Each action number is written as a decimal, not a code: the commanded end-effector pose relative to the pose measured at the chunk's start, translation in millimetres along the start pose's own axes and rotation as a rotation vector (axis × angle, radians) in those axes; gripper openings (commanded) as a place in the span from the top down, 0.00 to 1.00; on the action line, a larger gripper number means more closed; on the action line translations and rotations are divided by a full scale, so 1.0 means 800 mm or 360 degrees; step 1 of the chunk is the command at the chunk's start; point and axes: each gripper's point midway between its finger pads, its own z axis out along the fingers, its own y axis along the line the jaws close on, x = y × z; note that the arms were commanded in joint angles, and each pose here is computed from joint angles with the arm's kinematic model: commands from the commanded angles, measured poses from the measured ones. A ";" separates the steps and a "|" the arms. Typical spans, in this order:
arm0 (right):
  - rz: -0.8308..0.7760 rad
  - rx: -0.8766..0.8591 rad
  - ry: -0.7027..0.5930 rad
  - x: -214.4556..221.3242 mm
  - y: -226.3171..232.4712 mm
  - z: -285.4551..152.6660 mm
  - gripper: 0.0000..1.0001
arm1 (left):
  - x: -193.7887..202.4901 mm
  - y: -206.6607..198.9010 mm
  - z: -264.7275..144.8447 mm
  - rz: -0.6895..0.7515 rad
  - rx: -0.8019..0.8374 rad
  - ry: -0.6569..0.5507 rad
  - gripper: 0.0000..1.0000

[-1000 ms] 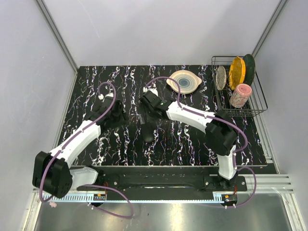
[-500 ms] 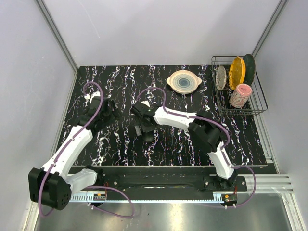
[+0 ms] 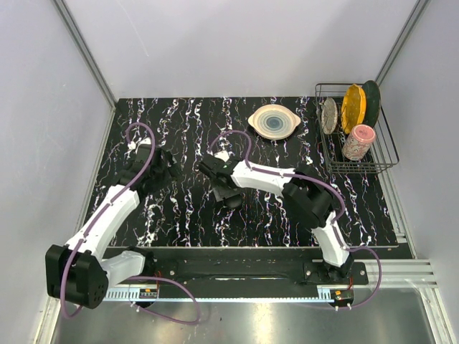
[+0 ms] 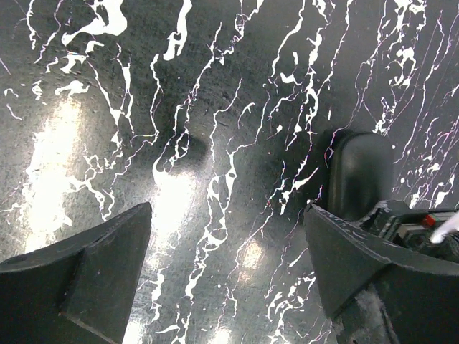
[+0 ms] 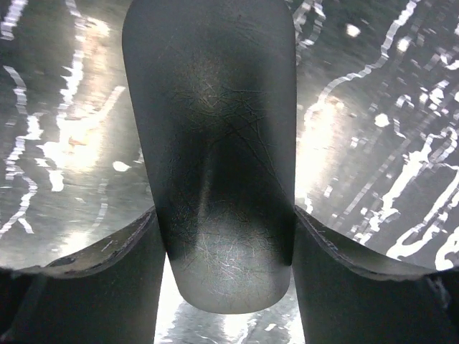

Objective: Organize the sunglasses
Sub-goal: Pick up the case with sunglasses from the center of the board, then place the case with sunglasses at the center of the board.

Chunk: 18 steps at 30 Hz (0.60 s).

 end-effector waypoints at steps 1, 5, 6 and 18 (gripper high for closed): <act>0.0123 0.0165 -0.0086 -0.013 -0.062 -0.014 0.49 | -0.003 -0.014 0.005 0.0041 0.0079 0.0021 0.09; 0.0257 0.0215 -0.0062 -0.005 -0.128 -0.008 0.50 | 0.005 -0.017 0.010 0.0069 0.0106 0.0081 0.09; 0.0316 0.0233 -0.0066 -0.010 -0.150 -0.003 0.50 | 0.007 -0.017 0.011 0.0072 0.0108 0.0091 0.09; 0.0388 0.0360 0.0044 -0.001 -0.229 0.033 0.21 | 0.013 -0.020 0.015 0.0082 0.0115 0.0146 0.09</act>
